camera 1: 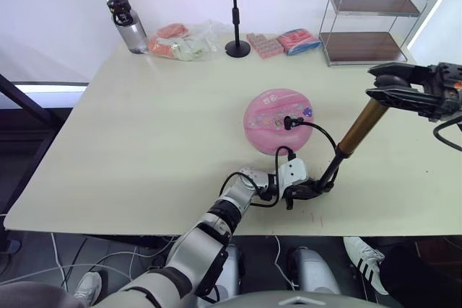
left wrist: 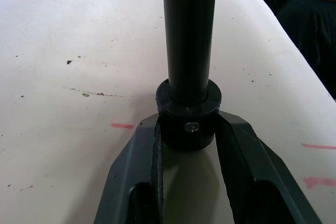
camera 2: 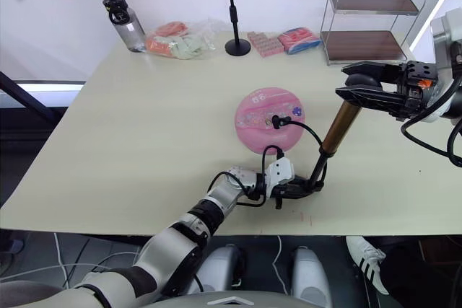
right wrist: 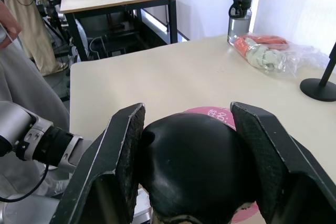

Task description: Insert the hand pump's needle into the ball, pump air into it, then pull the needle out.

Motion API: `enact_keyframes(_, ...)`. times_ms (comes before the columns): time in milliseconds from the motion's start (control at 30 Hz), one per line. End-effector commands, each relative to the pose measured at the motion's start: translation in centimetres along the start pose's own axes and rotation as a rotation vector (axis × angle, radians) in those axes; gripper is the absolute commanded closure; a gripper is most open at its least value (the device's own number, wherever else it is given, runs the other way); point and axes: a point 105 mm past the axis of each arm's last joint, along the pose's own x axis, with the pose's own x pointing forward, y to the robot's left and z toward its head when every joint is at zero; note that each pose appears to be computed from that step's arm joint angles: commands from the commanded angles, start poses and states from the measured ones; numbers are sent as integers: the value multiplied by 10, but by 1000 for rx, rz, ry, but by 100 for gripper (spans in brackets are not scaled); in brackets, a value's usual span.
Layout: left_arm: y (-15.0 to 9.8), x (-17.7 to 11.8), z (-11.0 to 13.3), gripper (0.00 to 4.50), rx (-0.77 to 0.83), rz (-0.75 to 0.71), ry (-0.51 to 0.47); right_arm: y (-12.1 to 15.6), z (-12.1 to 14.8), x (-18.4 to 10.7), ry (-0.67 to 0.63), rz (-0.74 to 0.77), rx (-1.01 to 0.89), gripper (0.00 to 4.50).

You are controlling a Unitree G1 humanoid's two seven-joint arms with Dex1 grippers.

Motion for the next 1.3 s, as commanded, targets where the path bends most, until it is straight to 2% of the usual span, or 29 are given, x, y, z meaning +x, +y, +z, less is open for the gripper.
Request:
enact_keyframes(33, -18, -11, -53, 350, -138, -10, 157, 4, -9, -2, 37, -11, -62, 234)
enact_keyframes(333, -18, -10, -53, 350, -137, -9, 157, 13, -76, 10, 92, -1, 21, 234)
enact_keyframes(500, -19, -9, -52, 350, -135, -10, 155, 20, -126, 15, 121, -22, 52, 234)
enact_keyframes(767, -18, -8, -52, 350, -143, 0, 151, 31, -165, 22, 142, -61, 16, 234)
enact_keyframes(833, -18, -9, -52, 350, -144, 2, 150, 32, -161, 25, 125, -64, 12, 234)
enact_keyframes(1067, -18, -8, -52, 350, -148, -4, 148, 20, -115, 19, 68, -73, -32, 234)
enact_keyframes(1300, -19, -8, -52, 350, -152, -9, 144, 9, -51, 5, -11, -59, -55, 234)
